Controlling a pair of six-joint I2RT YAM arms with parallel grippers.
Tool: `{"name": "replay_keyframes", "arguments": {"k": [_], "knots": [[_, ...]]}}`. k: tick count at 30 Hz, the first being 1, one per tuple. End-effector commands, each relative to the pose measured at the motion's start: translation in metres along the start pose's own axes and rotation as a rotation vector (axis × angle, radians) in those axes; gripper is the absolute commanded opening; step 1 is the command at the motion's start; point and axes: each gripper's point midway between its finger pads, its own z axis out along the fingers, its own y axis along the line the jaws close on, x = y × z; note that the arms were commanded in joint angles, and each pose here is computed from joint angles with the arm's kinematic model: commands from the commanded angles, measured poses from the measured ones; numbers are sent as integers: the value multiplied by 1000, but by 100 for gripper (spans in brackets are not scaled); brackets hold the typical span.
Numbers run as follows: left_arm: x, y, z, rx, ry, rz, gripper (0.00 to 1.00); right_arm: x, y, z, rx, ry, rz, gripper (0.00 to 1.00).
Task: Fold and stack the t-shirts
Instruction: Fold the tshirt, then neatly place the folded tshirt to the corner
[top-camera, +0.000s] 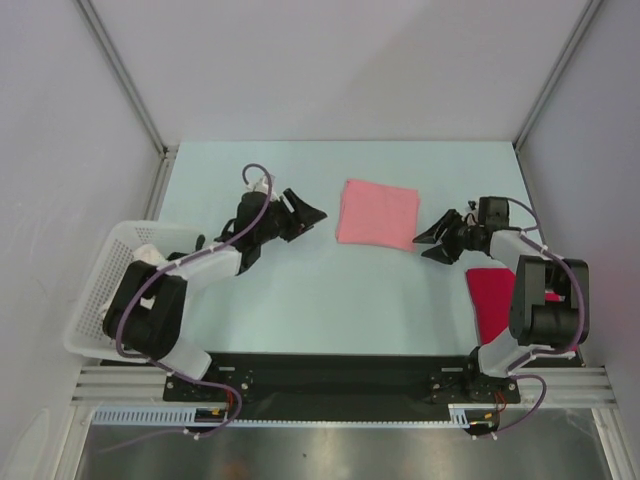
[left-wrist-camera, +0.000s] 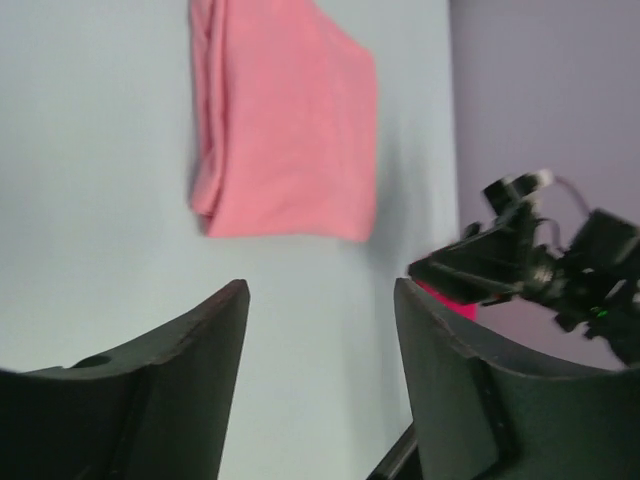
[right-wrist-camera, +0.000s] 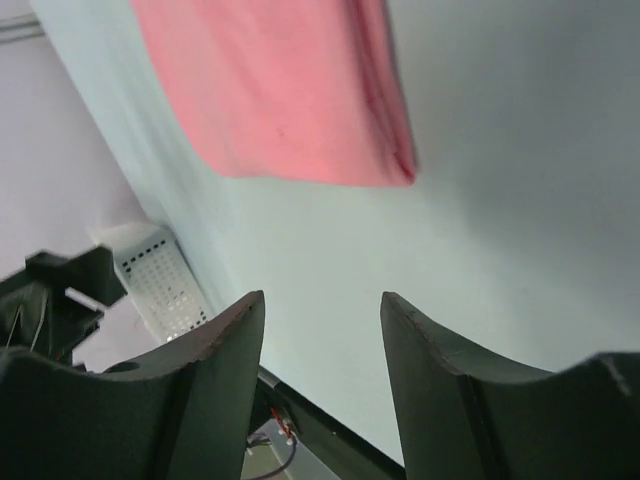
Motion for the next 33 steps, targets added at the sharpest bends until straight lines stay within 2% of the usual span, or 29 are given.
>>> {"name": "replay_keyframes", "arguments": {"k": [1, 3, 4, 7, 9, 12, 16, 20, 24, 26, 27, 29, 30, 33], "knots": [[21, -2, 5, -13, -78, -193, 68, -2, -20, 16, 106, -39, 67, 56], [44, -18, 14, 26, -58, -264, 69, -7, -27, 21, 151, -69, 89, 56], [57, -17, 22, 18, -36, -362, 69, -11, -28, 24, 154, -81, 99, 56], [79, -43, 34, 76, -54, -477, 69, -20, -26, 29, 136, -110, 106, 57], [98, -56, 45, 101, -23, -492, 68, -23, -25, 37, 134, -84, 103, 58], [110, -48, 59, 71, -57, -527, 68, -27, -26, 48, 113, -46, 102, 57], [121, -35, 73, 66, -96, -657, 67, -31, -32, 53, 122, 6, 129, 56], [120, -32, 83, 46, -149, -648, 66, -31, -26, 58, 108, 56, 140, 52], [116, -30, 92, 60, -180, -671, 66, -22, -13, 57, 74, 92, 169, 34], [118, -28, 97, 62, -178, -670, 66, -15, -11, 51, 85, 91, 165, 32], [117, -31, 99, 70, -178, -657, 66, -13, -11, 50, 85, 91, 168, 26], [120, -30, 103, 66, -174, -646, 67, -6, -12, 48, 73, 110, 182, 23], [121, -29, 104, 67, -171, -644, 67, -5, -12, 49, 65, 116, 182, 17], [123, -31, 107, 82, -160, -626, 67, 7, -9, 47, 50, 152, 197, 10]]}}
